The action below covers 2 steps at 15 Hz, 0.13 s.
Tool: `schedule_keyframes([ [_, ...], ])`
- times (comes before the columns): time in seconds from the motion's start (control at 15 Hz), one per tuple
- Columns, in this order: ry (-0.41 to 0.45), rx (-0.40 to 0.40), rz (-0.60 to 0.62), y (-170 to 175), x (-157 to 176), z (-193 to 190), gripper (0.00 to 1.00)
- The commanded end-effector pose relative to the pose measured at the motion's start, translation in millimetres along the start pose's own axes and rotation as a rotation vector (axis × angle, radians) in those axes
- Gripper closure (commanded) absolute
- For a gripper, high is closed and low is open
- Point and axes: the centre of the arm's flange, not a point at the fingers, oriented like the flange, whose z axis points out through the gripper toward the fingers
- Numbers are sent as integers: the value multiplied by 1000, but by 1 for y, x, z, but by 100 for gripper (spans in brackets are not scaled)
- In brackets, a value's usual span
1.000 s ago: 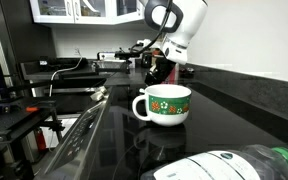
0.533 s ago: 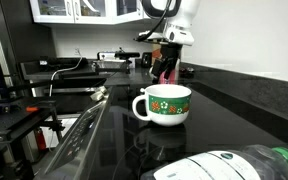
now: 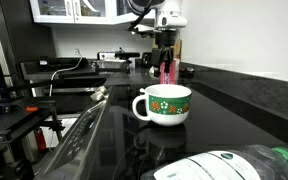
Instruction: Take the marker out of the mug and put it on the stovetop
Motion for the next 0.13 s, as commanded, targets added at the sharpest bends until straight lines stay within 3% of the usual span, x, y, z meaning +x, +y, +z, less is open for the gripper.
schedule_keyframes([
  [0.0,88,-34,30,18,-23,-14,0],
  [0.07,104,-48,42,20,-26,-16,0],
])
